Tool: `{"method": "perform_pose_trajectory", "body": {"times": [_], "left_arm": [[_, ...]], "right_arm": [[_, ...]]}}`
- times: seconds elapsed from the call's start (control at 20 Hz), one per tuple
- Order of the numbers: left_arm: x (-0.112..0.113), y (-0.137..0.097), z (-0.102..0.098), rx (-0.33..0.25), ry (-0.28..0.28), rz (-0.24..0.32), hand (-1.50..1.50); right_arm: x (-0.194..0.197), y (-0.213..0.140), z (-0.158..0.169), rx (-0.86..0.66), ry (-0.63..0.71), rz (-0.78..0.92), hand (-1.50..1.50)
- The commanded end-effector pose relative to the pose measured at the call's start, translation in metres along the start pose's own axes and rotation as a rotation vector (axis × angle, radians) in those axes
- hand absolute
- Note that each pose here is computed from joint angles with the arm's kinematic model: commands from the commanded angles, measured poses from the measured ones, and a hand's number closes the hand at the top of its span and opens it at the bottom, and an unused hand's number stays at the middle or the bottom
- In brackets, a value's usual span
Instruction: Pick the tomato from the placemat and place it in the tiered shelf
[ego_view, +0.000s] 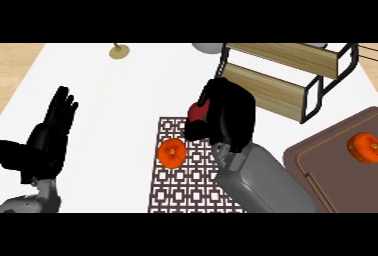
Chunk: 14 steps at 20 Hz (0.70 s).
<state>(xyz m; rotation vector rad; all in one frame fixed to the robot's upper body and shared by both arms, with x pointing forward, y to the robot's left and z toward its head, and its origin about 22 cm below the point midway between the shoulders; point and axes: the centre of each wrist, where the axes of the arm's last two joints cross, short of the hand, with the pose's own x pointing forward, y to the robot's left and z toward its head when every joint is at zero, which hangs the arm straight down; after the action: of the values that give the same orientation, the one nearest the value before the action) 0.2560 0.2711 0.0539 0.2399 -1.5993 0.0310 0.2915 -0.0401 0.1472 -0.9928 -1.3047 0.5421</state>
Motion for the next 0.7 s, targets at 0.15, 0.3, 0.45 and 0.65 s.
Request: {"method": "perform_pose_trajectory", "body": {"times": [0.15, 0.3, 0.45, 0.65], "left_arm": [[-0.007, -0.003, 0.0, 0.018, 0.025, 0.007, 0.0], [-0.004, -0.007, 0.005, 0.013, 0.014, 0.016, 0.0], [0.005, -0.006, 0.002, 0.019, 0.0, -0.001, 0.0], [0.003, 0.005, -0.001, 0.01, -0.003, 0.024, 0.0]], "right_arm": [[0.032, -0.051, -0.007, -0.263, 0.23, -0.076, 1.5], [0.033, -0.07, -0.008, -0.297, 0.263, -0.055, 1.5], [0.024, -0.074, -0.01, -0.323, 0.279, -0.076, 1.5], [0.026, -0.075, -0.026, -0.374, 0.31, -0.071, 1.5]]}}
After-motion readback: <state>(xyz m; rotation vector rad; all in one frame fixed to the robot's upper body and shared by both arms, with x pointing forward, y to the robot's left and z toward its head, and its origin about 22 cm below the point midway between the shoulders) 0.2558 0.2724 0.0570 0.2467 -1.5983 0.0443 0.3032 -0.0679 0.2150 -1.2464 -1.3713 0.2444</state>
